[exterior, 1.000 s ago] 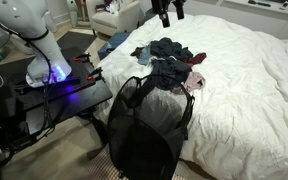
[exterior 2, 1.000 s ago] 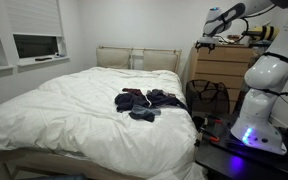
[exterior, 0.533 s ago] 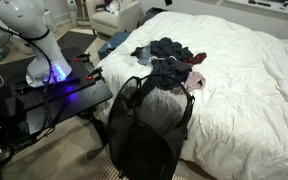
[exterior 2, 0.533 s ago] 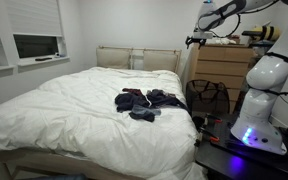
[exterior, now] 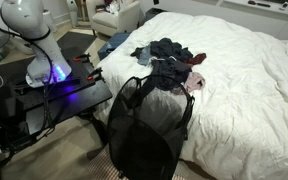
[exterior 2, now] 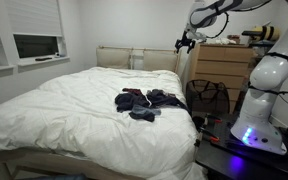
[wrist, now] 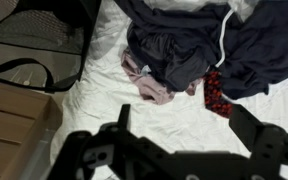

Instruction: Take the black cloth and put it in the black laundry basket

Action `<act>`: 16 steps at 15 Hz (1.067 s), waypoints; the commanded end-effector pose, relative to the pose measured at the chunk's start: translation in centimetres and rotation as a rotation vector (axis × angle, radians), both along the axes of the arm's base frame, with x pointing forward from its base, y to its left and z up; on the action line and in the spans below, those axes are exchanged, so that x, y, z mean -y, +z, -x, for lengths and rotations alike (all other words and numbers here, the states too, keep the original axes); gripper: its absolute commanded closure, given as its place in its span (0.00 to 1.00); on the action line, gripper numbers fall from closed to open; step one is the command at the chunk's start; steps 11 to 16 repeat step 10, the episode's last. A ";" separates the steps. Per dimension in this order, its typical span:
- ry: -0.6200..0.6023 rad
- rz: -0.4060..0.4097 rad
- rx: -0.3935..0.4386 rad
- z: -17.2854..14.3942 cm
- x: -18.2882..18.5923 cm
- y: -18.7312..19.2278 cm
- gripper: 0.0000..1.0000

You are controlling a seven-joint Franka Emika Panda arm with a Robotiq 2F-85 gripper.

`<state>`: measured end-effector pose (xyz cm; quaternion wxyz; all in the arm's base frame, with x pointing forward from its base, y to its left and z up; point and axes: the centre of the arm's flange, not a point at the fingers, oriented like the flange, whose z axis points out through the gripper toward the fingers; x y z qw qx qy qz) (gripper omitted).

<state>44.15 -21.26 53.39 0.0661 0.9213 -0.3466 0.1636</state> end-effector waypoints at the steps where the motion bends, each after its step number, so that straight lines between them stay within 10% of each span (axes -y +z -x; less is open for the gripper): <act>1: 0.101 -0.046 -0.088 0.2 -3.2 -0.4 0.00; 16: 0.081 -0.033 -0.082 -0.6 -3.0 -0.9 0.00</act>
